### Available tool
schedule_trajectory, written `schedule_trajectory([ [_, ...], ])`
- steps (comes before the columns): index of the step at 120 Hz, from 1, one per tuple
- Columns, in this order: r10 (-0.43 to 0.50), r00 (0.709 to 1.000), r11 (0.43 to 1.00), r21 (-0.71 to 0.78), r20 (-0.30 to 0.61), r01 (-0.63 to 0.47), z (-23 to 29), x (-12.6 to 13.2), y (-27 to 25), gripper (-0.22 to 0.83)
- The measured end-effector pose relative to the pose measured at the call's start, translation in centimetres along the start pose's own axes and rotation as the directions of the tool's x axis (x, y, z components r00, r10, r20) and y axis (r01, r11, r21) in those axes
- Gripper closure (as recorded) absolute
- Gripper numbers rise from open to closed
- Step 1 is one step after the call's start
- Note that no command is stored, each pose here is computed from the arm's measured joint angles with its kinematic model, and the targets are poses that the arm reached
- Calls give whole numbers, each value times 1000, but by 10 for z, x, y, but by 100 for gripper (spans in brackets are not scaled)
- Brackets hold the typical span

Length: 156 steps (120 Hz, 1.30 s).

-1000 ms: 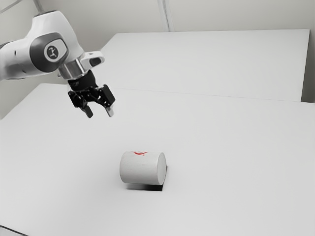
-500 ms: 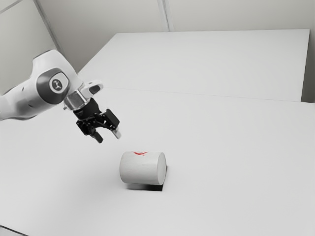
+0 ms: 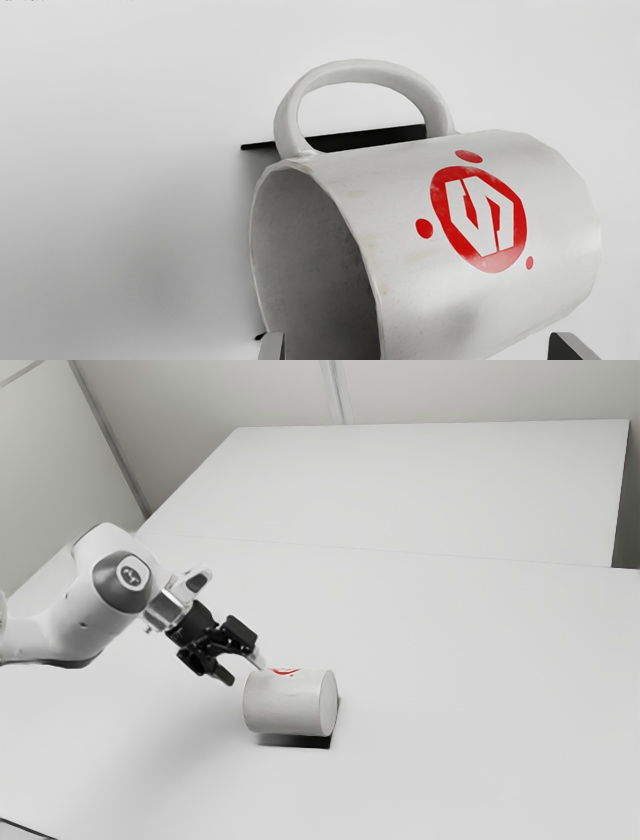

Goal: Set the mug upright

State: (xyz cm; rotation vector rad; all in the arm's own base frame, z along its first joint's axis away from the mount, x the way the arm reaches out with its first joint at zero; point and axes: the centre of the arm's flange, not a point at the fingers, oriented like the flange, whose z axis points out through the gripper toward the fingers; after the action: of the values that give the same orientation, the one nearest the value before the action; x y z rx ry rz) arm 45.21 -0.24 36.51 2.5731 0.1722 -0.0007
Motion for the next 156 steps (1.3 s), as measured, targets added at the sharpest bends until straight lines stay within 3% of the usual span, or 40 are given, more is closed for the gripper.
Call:
schedule_trajectory([
  [49,-72,994,969,-243,-86,49,39,-19,-23,4],
  [87,-86,980,922,-386,-181,10,56,-30,-30,7],
  [97,-70,976,915,-403,-206,-20,57,-30,-29,17],
  [118,-11,970,907,-410,-244,-92,57,-30,-26,50],
  [156,101,940,888,-396,-326,-233,42,-29,-9,70],
])
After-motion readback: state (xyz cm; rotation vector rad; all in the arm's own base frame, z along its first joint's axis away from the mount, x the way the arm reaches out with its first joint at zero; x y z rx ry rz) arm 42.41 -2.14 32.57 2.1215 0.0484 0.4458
